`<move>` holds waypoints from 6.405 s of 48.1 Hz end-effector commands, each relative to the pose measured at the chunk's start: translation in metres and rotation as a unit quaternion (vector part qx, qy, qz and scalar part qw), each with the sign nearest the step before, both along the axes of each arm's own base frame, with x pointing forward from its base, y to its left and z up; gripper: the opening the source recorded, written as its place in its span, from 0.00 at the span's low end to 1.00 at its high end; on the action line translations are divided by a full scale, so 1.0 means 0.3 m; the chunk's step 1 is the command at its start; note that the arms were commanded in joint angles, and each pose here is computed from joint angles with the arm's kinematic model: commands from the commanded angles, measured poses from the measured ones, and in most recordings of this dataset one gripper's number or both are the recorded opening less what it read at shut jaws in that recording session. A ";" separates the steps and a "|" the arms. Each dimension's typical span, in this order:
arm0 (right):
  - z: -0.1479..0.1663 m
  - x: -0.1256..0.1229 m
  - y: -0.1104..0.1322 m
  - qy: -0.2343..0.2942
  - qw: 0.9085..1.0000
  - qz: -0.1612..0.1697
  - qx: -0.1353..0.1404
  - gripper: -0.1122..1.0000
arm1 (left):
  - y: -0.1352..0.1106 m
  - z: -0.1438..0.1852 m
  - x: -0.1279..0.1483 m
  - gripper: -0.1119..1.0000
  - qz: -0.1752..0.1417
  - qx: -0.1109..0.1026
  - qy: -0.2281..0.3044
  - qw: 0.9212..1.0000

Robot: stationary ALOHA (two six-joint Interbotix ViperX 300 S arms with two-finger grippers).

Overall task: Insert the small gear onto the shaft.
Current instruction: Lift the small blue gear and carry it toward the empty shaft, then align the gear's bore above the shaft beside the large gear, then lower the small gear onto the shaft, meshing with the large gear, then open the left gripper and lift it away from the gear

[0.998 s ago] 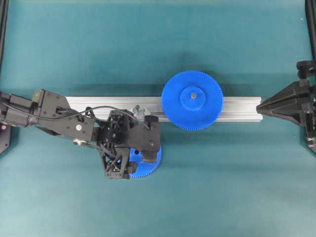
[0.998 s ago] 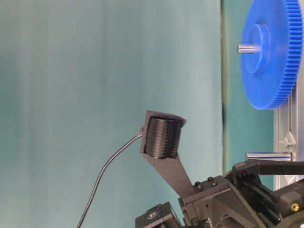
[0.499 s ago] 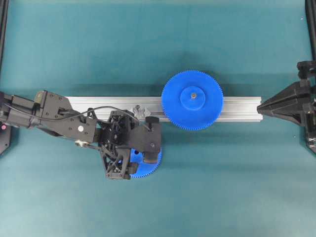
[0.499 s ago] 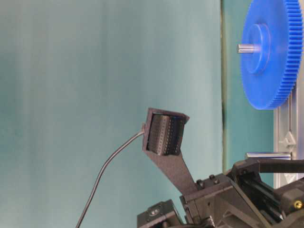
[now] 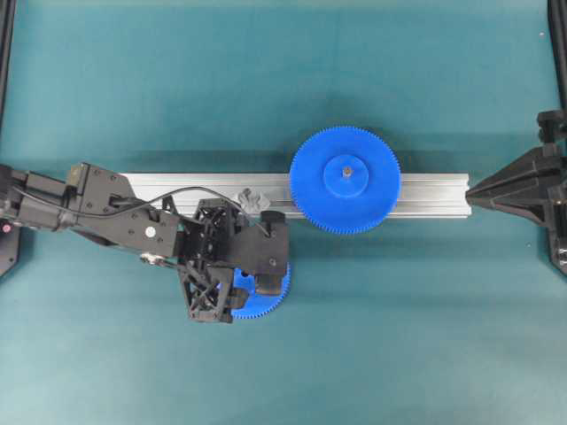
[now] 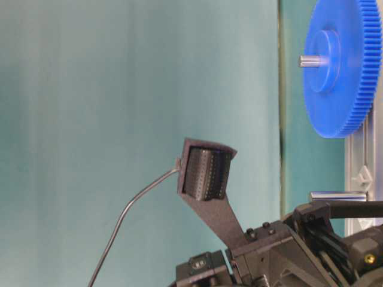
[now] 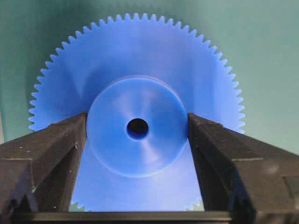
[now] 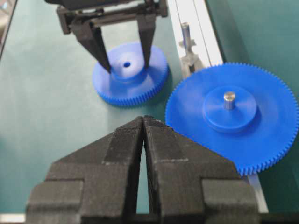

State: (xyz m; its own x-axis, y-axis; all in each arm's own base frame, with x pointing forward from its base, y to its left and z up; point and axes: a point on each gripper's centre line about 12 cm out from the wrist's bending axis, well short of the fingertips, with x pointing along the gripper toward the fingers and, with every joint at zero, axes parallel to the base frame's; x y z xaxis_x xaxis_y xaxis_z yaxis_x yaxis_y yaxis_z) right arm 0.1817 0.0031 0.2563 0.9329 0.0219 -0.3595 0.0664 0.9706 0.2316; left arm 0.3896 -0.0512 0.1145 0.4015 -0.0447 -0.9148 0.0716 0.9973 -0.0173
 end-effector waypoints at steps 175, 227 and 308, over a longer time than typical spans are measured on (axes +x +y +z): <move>0.016 -0.025 0.000 -0.024 0.999 -0.009 0.025 0.20 | 0.368 0.274 -0.020 0.75 0.012 0.062 0.003 0.998; 0.016 -0.025 0.000 -0.024 0.999 -0.009 0.027 0.20 | 0.360 0.227 -0.066 0.79 0.021 0.053 0.037 0.998; 0.027 -0.042 0.002 -0.034 0.999 -0.007 0.027 0.20 | 0.341 0.521 -0.193 0.79 0.061 0.050 -0.086 0.993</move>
